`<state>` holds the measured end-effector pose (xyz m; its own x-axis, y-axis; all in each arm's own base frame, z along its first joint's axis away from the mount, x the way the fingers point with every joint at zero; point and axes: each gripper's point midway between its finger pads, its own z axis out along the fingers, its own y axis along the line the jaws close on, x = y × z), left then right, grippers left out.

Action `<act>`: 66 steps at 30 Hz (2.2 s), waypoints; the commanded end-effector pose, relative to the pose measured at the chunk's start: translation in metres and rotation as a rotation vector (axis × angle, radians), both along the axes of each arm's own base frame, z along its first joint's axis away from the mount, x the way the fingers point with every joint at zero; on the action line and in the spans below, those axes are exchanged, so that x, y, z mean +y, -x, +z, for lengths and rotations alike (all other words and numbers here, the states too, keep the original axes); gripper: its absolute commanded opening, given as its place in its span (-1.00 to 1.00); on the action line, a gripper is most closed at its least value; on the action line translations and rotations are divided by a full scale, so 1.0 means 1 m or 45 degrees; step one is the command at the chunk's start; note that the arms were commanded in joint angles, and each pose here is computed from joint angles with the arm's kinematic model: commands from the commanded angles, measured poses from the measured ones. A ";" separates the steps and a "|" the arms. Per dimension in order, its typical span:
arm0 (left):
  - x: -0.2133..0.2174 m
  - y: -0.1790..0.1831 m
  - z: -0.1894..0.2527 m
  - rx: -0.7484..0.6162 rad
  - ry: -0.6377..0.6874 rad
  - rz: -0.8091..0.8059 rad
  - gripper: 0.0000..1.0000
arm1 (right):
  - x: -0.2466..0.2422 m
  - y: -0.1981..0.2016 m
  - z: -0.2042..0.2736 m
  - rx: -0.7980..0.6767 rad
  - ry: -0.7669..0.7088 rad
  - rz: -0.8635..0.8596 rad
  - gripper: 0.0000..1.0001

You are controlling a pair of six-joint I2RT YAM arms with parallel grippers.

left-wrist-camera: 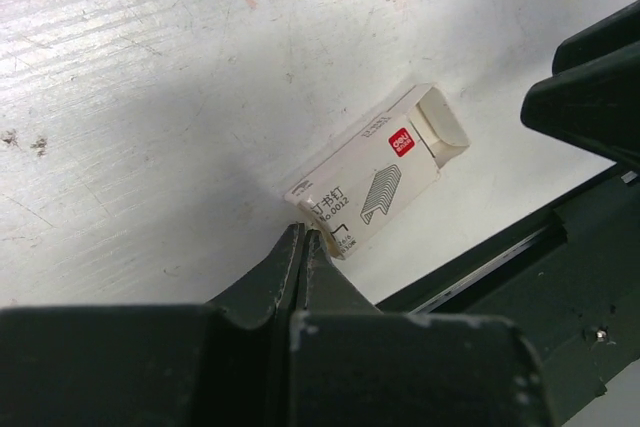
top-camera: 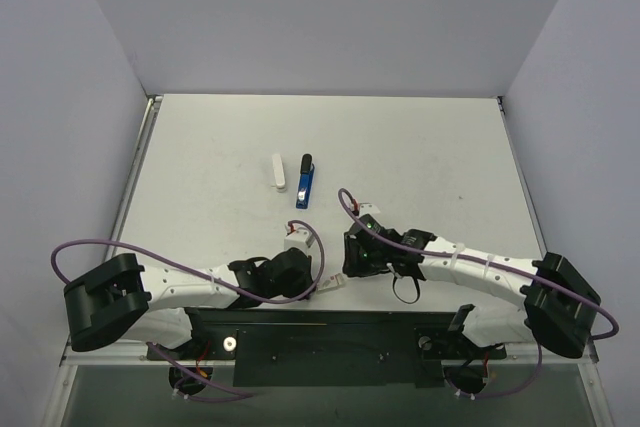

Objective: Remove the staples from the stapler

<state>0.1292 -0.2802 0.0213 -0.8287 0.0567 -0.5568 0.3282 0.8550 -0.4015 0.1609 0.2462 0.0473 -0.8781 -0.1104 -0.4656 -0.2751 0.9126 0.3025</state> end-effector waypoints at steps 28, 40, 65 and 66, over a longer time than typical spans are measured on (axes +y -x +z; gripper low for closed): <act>0.000 0.003 -0.004 0.008 0.020 0.007 -1.00 | 0.003 0.008 -0.041 0.194 -0.195 -0.099 -1.00; -0.001 0.003 -0.007 0.018 0.012 0.002 -1.00 | 0.014 0.017 -0.044 0.190 -0.154 -0.037 -1.00; -0.027 -0.016 0.023 -0.066 0.002 -0.065 -1.00 | -0.021 -0.016 -0.010 -0.024 0.111 -0.128 -0.48; -0.027 -0.016 0.026 -0.076 0.006 -0.067 -1.00 | -0.022 -0.017 -0.006 -0.038 0.122 -0.128 -0.45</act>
